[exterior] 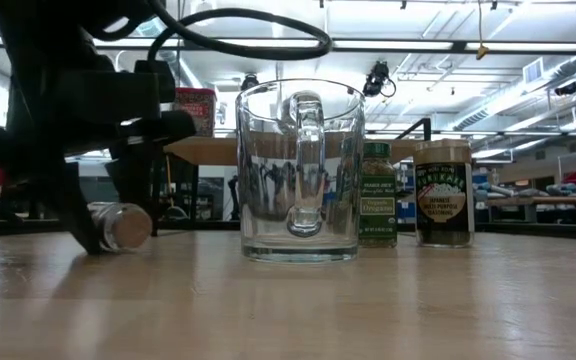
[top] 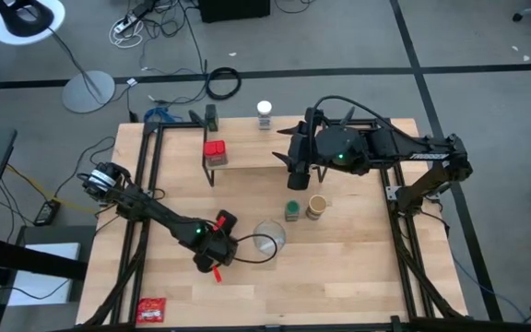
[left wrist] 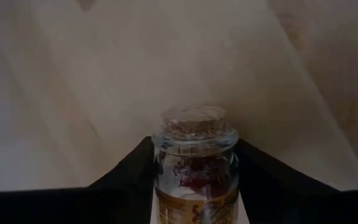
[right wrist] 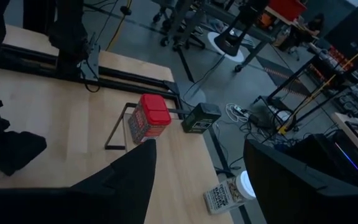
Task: Shelf spices
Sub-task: Remove the transparent seasoning bottle from the shelf
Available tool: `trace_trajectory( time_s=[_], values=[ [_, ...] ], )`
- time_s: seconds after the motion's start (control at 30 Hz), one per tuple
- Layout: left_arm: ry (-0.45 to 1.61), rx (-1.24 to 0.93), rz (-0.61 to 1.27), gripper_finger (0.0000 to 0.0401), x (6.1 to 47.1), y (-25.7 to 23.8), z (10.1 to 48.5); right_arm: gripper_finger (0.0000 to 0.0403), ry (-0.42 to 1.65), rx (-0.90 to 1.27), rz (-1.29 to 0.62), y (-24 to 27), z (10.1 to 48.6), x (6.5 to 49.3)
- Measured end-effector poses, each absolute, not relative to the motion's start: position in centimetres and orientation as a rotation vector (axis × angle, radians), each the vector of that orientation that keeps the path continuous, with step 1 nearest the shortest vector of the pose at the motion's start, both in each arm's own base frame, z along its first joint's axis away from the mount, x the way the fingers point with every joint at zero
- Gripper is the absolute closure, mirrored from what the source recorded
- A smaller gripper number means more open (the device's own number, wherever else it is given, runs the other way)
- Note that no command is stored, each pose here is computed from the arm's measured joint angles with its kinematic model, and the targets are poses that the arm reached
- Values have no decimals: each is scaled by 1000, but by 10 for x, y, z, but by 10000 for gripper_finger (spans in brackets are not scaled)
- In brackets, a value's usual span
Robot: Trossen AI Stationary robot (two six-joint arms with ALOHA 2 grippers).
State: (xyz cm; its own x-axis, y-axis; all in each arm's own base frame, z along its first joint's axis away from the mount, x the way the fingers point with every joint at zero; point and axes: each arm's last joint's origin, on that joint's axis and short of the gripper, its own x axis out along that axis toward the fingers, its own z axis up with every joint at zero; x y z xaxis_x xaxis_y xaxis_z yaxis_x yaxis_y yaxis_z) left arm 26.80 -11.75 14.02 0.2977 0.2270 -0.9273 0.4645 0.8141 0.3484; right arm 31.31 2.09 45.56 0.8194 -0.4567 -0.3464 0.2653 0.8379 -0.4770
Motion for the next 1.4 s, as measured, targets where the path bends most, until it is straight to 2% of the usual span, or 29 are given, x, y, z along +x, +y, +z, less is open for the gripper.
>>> trace_trajectory(
  time_s=[0.23, 0.43, 0.57, 0.77, 0.93, 1.1, 1.4],
  values=[
    [1223, 586, -33, 228, 265, -112, 153, 163, 464, -418, -400, 21, 456, 313],
    [985, 492, 142, 228, 256, -105, 182, 163, 458, -415, -400, 21, 456, 314],
    [752, 346, 252, 228, 244, -96, 194, 163, 450, -413, -397, 23, 457, 314],
    [417, 84, 330, 228, 217, -82, 176, 163, 442, -412, -392, 25, 458, 314],
    [243, -71, 340, 228, 191, -70, 145, 163, 442, -413, -391, 25, 457, 314],
    [252, -85, 371, 228, 171, -60, 121, 163, 441, -413, -391, 25, 458, 314],
    [333, -45, 389, 228, 158, -54, 101, 163, 434, -410, -392, 25, 458, 314]
  ],
)
